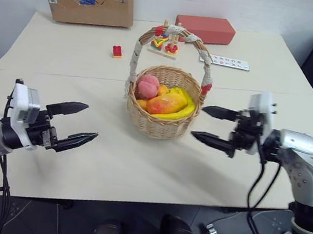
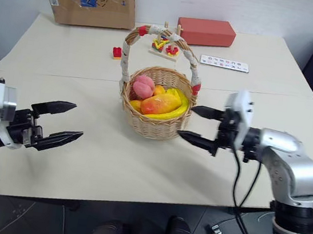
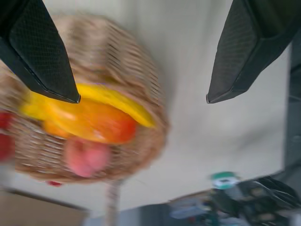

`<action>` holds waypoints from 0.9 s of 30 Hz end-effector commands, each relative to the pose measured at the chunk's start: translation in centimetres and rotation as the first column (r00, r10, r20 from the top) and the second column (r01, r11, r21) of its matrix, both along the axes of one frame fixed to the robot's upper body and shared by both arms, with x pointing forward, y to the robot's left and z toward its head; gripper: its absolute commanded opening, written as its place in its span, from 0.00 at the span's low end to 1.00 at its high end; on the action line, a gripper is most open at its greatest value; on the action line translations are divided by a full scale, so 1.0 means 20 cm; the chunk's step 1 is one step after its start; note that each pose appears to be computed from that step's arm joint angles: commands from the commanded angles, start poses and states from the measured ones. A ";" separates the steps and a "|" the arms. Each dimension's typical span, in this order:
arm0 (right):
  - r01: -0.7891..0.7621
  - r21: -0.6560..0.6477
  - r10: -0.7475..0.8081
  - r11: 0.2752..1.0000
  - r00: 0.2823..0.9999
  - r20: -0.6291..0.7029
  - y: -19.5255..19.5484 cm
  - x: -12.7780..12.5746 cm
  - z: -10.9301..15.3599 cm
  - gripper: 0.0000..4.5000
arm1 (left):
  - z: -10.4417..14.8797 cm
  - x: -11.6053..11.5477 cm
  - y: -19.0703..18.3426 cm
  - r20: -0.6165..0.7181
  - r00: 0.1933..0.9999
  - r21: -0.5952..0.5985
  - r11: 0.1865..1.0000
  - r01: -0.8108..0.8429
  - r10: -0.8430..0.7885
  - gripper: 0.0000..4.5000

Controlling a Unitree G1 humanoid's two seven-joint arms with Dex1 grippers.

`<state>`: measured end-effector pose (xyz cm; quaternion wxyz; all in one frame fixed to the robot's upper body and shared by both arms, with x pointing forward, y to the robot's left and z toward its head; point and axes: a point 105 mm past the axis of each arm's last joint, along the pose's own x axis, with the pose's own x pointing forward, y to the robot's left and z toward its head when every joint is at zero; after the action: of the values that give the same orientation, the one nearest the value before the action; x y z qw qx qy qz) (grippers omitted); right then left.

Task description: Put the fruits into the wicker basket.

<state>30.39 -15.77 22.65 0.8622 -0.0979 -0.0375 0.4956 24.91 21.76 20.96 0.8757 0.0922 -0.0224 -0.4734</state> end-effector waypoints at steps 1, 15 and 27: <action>0.173 0.084 -0.182 0.981 0.977 0.114 -0.07 0.11 0.09 0.99 | 0.04 -0.01 0.02 0.024 1.000 -0.010 1.000 -0.010 0.011 1.00; 0.195 0.262 -0.245 0.945 0.954 0.171 0.24 0.38 0.19 0.72 | 0.09 -0.03 -0.10 0.024 0.997 -0.089 0.993 0.078 -0.077 1.00; 0.315 0.337 -0.384 0.887 0.909 0.162 -0.03 0.27 0.31 0.07 | 0.09 0.02 -0.21 0.053 0.990 -0.127 0.982 0.138 -0.133 1.00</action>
<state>37.09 -14.51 25.48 0.9329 -0.0232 -0.1359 0.3327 25.30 17.96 22.25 0.8502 0.0343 -0.0621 -0.5217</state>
